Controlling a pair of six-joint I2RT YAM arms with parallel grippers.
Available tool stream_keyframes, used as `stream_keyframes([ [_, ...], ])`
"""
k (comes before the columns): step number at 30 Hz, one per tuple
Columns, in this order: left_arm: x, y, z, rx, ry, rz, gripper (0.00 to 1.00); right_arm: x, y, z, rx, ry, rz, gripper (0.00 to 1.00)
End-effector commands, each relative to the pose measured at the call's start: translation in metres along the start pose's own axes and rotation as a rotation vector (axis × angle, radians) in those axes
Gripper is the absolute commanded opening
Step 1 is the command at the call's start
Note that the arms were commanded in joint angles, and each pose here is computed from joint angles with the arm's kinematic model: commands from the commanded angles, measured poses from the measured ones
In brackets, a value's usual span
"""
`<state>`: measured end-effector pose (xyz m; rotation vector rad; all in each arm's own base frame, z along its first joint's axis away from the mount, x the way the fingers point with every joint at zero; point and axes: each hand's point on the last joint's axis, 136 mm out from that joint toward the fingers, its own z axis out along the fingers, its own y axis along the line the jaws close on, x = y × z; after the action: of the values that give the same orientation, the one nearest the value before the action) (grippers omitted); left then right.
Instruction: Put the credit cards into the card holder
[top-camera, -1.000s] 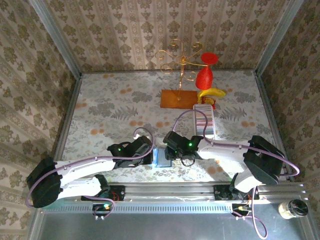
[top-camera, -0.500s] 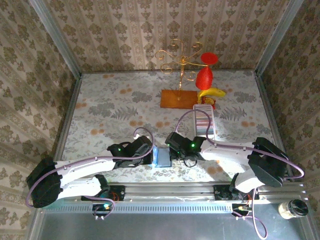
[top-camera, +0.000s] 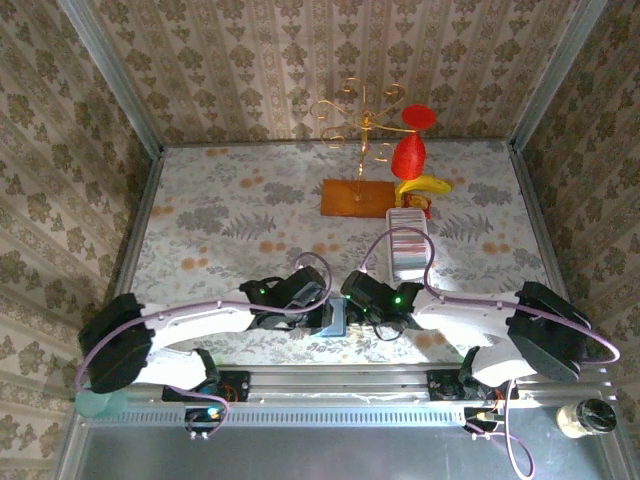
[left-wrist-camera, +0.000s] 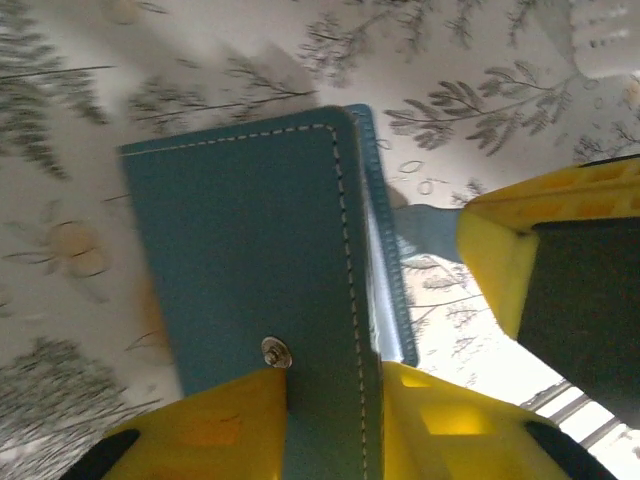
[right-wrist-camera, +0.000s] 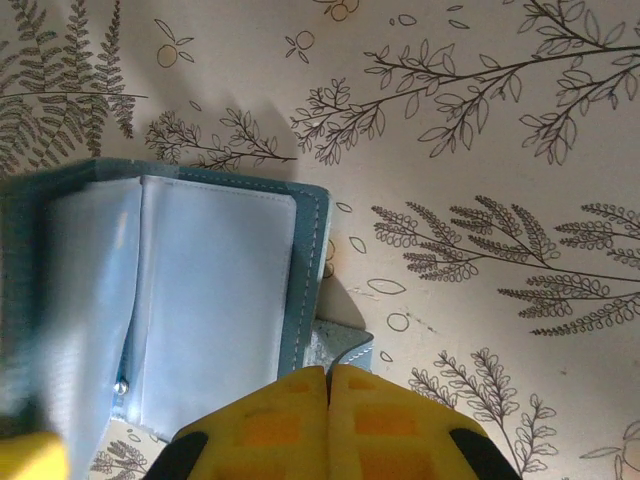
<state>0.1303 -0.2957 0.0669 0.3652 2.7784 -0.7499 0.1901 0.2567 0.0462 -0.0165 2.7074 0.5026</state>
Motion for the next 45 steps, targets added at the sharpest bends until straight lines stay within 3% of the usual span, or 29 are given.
stream_keyframes([
  [1, -0.006, -0.028, 0.007, 0.083, 0.012, 0.036, 0.34, -0.003, 0.004, -0.006, -0.039, -0.028, 0.046, 0.0],
  [4, -0.006, -0.027, 0.018, 0.094, 0.008, 0.016, 0.35, -0.002, 0.0, -0.006, -0.032, -0.028, 0.05, 0.0],
  [6, -0.003, -0.026, 0.025, 0.11, 0.012, 0.0, 0.3, -0.001, -0.002, -0.006, -0.029, -0.027, 0.054, 0.0],
  [8, 0.0, -0.023, 0.03, 0.119, 0.024, -0.012, 0.28, -0.001, -0.003, -0.008, -0.03, -0.027, 0.057, 0.08],
  [12, 0.001, -0.008, 0.024, 0.074, -0.001, -0.012, 0.23, 0.0, -0.005, -0.009, -0.027, -0.027, 0.06, 0.17],
  [17, 0.004, 0.0, 0.012, 0.084, -0.038, -0.019, 0.21, 0.0, -0.005, -0.01, -0.027, -0.024, 0.057, 0.19],
  [20, 0.008, 0.006, 0.008, 0.085, -0.047, -0.032, 0.14, -0.003, -0.003, -0.011, -0.036, -0.03, 0.056, 0.22],
  [28, 0.019, 0.019, 0.014, 0.056, -0.022, -0.052, 0.0, -0.005, 0.004, -0.012, -0.064, -0.034, 0.062, 0.16],
  [31, 0.021, 0.021, 0.016, 0.056, -0.019, -0.061, 0.0, -0.005, 0.003, -0.013, -0.064, -0.033, 0.068, 0.13],
  [36, 0.024, 0.026, 0.019, 0.034, -0.008, -0.063, 0.0, -0.004, 0.003, -0.014, -0.068, -0.034, 0.067, 0.25],
  [45, 0.029, 0.027, 0.024, 0.019, 0.016, -0.06, 0.0, -0.003, 0.0, -0.015, -0.06, -0.031, 0.069, 0.18],
])
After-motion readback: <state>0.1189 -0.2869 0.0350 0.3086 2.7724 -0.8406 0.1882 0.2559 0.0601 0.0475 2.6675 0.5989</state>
